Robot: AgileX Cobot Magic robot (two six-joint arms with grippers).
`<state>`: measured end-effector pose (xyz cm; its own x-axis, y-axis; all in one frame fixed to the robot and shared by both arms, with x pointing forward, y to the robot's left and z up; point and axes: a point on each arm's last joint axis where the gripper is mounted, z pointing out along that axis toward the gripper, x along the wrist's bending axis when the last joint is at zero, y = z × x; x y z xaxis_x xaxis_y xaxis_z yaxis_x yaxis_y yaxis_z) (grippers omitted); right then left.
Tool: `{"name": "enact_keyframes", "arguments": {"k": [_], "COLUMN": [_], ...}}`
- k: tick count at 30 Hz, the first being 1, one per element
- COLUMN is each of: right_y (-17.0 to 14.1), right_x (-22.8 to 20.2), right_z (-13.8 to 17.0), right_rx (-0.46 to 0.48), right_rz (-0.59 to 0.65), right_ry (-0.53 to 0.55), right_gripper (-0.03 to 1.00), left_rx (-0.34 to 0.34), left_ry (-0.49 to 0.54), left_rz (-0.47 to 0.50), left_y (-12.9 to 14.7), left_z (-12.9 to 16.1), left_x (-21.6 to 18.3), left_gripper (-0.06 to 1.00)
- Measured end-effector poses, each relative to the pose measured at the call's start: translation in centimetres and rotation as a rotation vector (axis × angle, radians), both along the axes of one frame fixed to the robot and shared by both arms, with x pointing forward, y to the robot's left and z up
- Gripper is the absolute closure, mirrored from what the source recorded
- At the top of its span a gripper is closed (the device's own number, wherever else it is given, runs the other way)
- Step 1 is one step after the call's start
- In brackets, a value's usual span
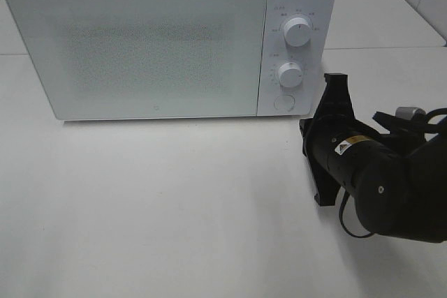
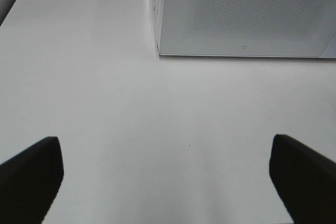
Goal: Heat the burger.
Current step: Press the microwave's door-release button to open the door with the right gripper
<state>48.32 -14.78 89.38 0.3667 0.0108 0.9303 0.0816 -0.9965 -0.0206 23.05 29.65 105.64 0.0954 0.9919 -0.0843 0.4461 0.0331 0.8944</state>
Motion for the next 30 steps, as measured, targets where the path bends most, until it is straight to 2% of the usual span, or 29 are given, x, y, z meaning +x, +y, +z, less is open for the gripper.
{"name": "enact_keyframes", "arguments": {"k": [15,30], "right_y": [-0.6,0.5], "right_x": [4.3,7.8], "right_z": [-0.5,-3.0], "right_rx": [0.001,0.004], "right_rz": [-0.013,-0.004], "right_ry": [-0.013,0.025], "right_gripper": [0.96,0.96], "left_rx": [0.000,0.000], "left_ry": [0.000,0.000], "left_rz": [0.000,0.000], "left_y": [0.0,0.0], "left_z": [0.0,0.0], "left_x": [0.0,0.0], "left_gripper": [-0.05,-0.05]}}
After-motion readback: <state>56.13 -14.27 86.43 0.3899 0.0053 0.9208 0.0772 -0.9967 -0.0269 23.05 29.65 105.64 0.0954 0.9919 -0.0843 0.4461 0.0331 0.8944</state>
